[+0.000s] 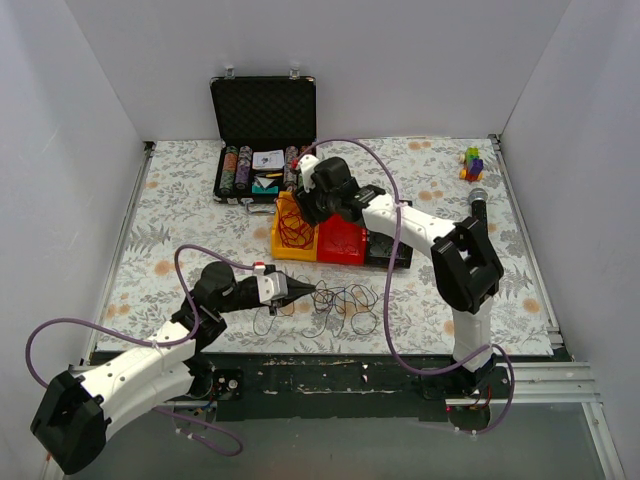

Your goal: Untangle the cables

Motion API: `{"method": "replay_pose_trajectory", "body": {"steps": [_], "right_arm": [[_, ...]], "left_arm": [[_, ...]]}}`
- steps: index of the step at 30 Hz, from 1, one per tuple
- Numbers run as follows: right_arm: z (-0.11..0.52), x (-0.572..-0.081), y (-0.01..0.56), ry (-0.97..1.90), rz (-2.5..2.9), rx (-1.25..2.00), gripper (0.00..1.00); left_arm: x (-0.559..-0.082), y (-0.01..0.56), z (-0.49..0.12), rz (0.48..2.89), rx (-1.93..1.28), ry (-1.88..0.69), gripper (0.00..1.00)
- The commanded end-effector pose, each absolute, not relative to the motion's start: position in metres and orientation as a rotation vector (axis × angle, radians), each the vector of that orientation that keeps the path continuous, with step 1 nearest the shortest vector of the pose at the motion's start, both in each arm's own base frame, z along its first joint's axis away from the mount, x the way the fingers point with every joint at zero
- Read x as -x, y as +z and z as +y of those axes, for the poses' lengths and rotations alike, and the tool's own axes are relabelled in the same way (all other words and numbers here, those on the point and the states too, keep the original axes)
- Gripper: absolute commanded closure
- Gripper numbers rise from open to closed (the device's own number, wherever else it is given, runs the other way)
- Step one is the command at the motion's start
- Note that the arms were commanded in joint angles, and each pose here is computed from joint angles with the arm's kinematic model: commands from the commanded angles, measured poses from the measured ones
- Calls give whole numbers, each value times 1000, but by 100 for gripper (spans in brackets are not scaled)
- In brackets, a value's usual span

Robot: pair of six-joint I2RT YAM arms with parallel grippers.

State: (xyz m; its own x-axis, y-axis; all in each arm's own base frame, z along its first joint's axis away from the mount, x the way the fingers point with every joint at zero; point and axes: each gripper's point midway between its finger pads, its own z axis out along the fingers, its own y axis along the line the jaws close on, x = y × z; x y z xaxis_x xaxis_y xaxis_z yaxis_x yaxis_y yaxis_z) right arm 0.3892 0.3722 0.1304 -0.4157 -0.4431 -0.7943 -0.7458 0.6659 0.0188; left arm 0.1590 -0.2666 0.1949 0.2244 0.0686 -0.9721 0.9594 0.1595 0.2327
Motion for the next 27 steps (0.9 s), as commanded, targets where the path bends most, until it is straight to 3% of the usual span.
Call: {"method": "replay_pose_trajectory", "body": {"steps": [1, 3, 6, 7, 15, 27], "right_arm": [[386, -409, 161, 422, 1961, 905, 49], [382, -415, 165, 388, 1952, 869, 62], [370, -424, 174, 316, 1927, 793, 93], [362, -427, 180, 275, 1918, 760, 99], [314, -421, 185, 162, 1939, 624, 99], [296, -416, 122, 290, 2148, 544, 99]], "left_arm": [[-162, 191, -263, 1160, -1224, -887, 100], [-163, 191, -262, 1168, -1220, -885, 100], [-163, 190, -261, 1180, -1216, -891, 100], [-162, 189, -261, 1182, -1219, -897, 100], [-159, 191, -261, 1171, -1219, -906, 100], [-158, 200, -262, 1142, -1220, -911, 100]]}}
